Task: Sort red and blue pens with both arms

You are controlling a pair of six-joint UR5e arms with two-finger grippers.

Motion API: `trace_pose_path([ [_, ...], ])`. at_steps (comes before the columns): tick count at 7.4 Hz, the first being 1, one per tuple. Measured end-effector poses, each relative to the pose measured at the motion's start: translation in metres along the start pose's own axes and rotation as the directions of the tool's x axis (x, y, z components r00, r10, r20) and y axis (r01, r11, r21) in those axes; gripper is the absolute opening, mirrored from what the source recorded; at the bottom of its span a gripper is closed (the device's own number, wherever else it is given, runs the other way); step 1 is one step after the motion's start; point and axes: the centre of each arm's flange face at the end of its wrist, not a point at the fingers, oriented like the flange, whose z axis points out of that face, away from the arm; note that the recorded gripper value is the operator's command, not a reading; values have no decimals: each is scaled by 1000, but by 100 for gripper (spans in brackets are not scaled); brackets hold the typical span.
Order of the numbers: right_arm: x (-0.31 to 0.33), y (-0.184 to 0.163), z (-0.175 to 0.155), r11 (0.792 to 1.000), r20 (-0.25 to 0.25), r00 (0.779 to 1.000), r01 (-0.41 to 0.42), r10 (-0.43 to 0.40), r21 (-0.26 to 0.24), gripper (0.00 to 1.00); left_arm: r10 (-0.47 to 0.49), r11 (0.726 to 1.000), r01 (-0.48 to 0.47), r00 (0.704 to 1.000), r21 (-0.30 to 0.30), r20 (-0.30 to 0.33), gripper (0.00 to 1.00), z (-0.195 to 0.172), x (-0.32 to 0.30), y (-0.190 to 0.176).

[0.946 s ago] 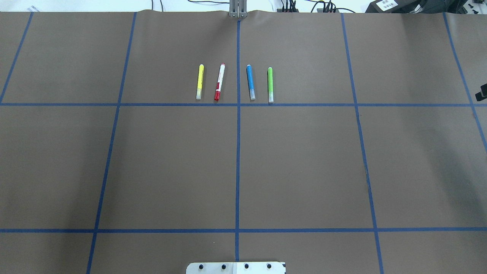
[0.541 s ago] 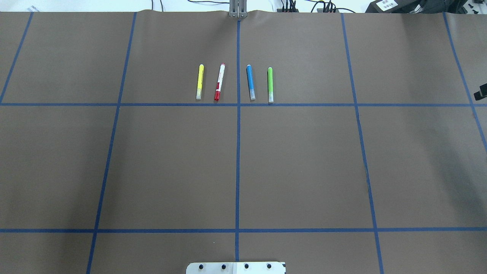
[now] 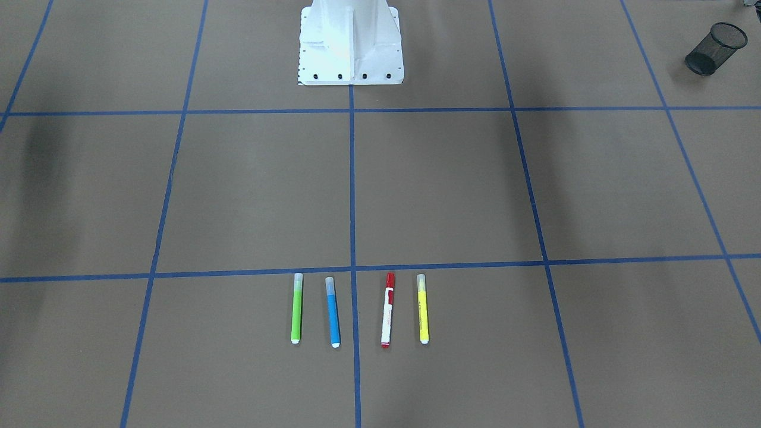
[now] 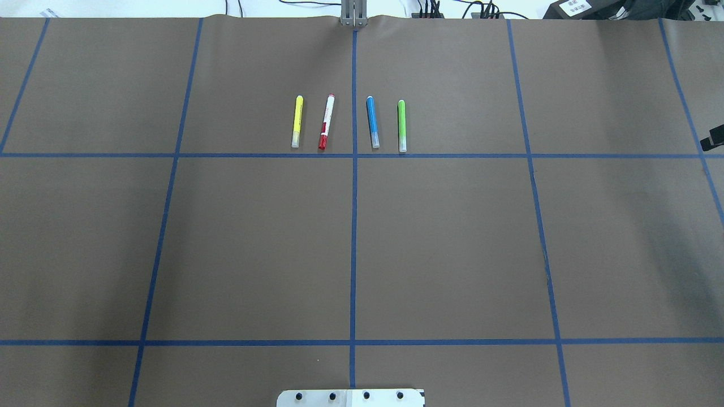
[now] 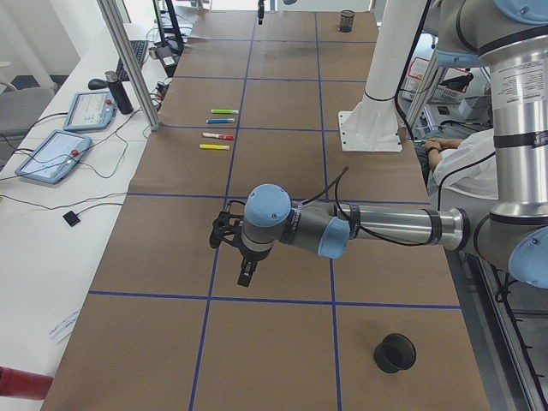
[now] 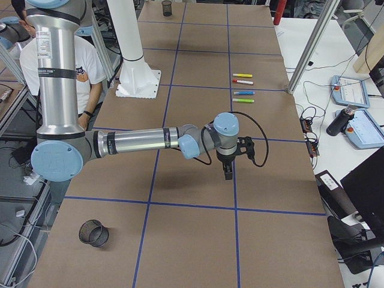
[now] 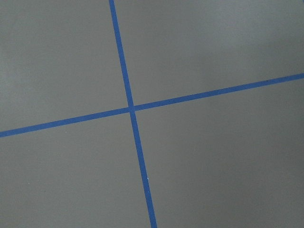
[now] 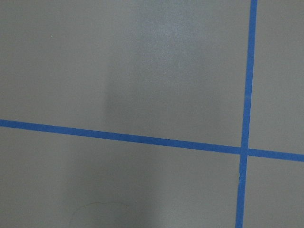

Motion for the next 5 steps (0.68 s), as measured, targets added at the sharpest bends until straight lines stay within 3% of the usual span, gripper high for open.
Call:
trace_pose_path([
  [2, -6, -2, -5, 1000, 14, 1000, 9, -9, 7, 100, 22, 1000, -22, 1000, 21, -7, 100, -1, 8, -8],
  [5, -9, -3, -8, 1000, 16, 1000, 16, -16, 14, 100, -10, 1000, 11, 998, 15, -68, 100, 23, 97, -92],
])
